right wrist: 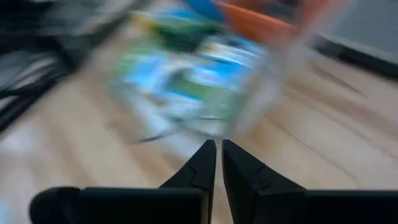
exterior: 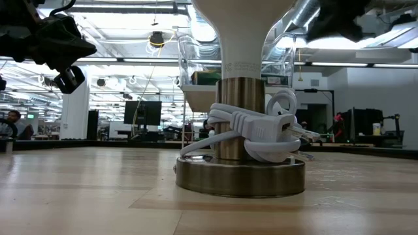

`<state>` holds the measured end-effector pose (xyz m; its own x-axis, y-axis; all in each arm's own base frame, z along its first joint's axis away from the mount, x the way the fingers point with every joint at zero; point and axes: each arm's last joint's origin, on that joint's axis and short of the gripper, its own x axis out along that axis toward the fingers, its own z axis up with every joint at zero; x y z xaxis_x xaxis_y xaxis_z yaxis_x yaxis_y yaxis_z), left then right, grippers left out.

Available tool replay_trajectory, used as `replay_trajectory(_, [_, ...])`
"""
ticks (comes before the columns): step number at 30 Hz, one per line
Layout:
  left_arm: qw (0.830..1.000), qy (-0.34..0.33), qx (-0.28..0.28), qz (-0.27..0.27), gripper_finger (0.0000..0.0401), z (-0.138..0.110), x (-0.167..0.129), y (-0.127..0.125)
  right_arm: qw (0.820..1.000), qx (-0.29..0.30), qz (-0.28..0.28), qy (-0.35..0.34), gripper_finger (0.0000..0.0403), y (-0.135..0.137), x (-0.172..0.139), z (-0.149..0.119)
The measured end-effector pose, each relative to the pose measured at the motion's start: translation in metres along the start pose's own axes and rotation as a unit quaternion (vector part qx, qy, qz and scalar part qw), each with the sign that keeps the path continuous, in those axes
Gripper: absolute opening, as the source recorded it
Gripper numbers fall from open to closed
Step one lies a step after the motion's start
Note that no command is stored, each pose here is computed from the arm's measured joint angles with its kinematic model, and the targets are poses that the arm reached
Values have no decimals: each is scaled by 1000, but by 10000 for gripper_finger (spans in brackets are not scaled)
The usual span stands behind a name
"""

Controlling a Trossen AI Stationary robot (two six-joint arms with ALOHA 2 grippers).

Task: Pick & Place Office Desk Supplies
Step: Return to Home Position

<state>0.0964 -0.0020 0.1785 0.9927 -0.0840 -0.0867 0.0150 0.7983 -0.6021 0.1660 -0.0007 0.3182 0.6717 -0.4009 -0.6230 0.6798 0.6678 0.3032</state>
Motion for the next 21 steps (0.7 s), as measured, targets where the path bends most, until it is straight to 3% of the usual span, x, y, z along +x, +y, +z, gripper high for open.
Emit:
replay_trajectory(2, [1000,0,0,0,8,0,0,0,995,-57,81,-21,25,5,-10,-2])
replay_trajectory(4, [1000,0,0,0,8,0,0,0,974,-110,191,-51,25,11,-17,-7])
replay_trajectory(6, [1000,0,0,0,8,0,0,0,952,-125,265,-84,25,12,-16,-14])
replay_trajectory(14, [1000,-1,0,-1,8,0,0,0,920,-144,345,-116,25,-10,14,-57])
replay_trajectory(21, [1000,-2,0,-2,8,0,0,0,891,-218,372,-143,25,-19,16,-64])
